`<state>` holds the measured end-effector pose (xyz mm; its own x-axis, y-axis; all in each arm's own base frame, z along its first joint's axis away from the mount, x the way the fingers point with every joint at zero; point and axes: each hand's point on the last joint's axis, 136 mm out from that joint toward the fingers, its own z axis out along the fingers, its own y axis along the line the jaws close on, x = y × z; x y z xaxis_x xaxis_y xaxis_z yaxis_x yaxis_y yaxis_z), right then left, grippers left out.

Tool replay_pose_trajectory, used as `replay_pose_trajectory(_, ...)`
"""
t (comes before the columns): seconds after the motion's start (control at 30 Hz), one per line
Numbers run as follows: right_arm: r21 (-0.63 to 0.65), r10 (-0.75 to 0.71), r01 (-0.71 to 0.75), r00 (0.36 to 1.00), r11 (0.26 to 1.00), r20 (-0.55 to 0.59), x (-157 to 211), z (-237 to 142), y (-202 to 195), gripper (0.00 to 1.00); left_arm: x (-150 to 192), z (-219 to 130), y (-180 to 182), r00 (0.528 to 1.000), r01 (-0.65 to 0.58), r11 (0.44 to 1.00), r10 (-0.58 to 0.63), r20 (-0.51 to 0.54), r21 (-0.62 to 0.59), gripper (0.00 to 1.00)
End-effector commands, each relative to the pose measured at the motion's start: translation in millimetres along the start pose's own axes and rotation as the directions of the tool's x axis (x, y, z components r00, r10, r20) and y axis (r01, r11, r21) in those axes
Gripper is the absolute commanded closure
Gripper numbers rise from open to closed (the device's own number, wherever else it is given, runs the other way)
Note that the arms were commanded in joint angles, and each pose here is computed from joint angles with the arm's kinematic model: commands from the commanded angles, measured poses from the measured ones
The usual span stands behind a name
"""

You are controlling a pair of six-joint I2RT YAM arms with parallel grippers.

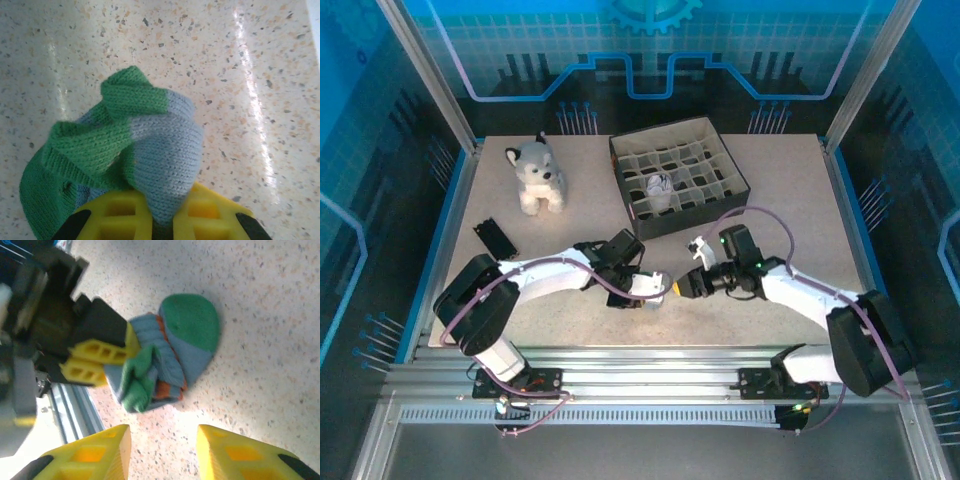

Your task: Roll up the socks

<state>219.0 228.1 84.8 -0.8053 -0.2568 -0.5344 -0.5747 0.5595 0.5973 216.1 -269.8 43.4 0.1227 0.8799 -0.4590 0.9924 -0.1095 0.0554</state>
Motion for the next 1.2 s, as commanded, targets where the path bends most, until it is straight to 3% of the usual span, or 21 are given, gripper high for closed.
replay_pose_trajectory(0.0,0.029,-0.176,0.173,0.973,0.984,0.149,-20.9,1.0,11.4,0.55,12.6,-2.9,-37.9,0.997,0.081,0.974,-0.079,-0.017,0.214,1.00)
replay_pose_trajectory(0.23,0.024,-0.424,0.435,0.860,0.900,0.283,-9.3,9.5,39.8,0.44,6.3,-7.0,-34.1,0.996,0.092,0.962,-0.092,-0.011,0.257,1.00)
replay_pose_trajectory(0.37,0.078,-0.588,0.593,0.759,0.802,0.280,6.6,19.6,51.4,0.42,0.5,-8.4,-30.5,0.996,0.086,0.962,-0.092,0.011,0.259,1.00)
replay_pose_trajectory(0.57,0.134,-0.695,0.688,0.670,0.713,0.260,13.0,32.8,52.2,0.40,-3.4,-8.0,-26.8,0.996,0.077,0.963,-0.086,0.021,0.260,1.00)
replay_pose_trajectory(0.73,0.144,-0.716,0.708,0.643,0.691,0.272,10.0,44.6,52.0,0.38,-7.5,-9.0,-25.5,0.996,0.069,0.964,-0.082,0.041,0.257,1.00)
replay_pose_trajectory(0.97,0.131,-0.687,0.683,0.670,0.719,0.282,12.0,64.0,44.4,0.39,-10.4,-9.7,-24.4,0.995,0.069,0.965,-0.086,0.057,0.254,1.00)
replay_pose_trajectory(1.1,0.078,-0.657,0.669,0.690,0.739,0.302,13.7,66.7,51.2,0.46,-13.4,-10.3,-21.5,0.992,0.096,0.964,-0.113,0.055,0.246,1.00)
replay_pose_trajectory(1.17,0.048,-0.645,0.664,0.704,0.746,0.298,16.5,67.0,54.5,0.55,-15.8,-10.5,-20.1,0.991,0.107,0.965,-0.124,0.058,0.238,1.00)
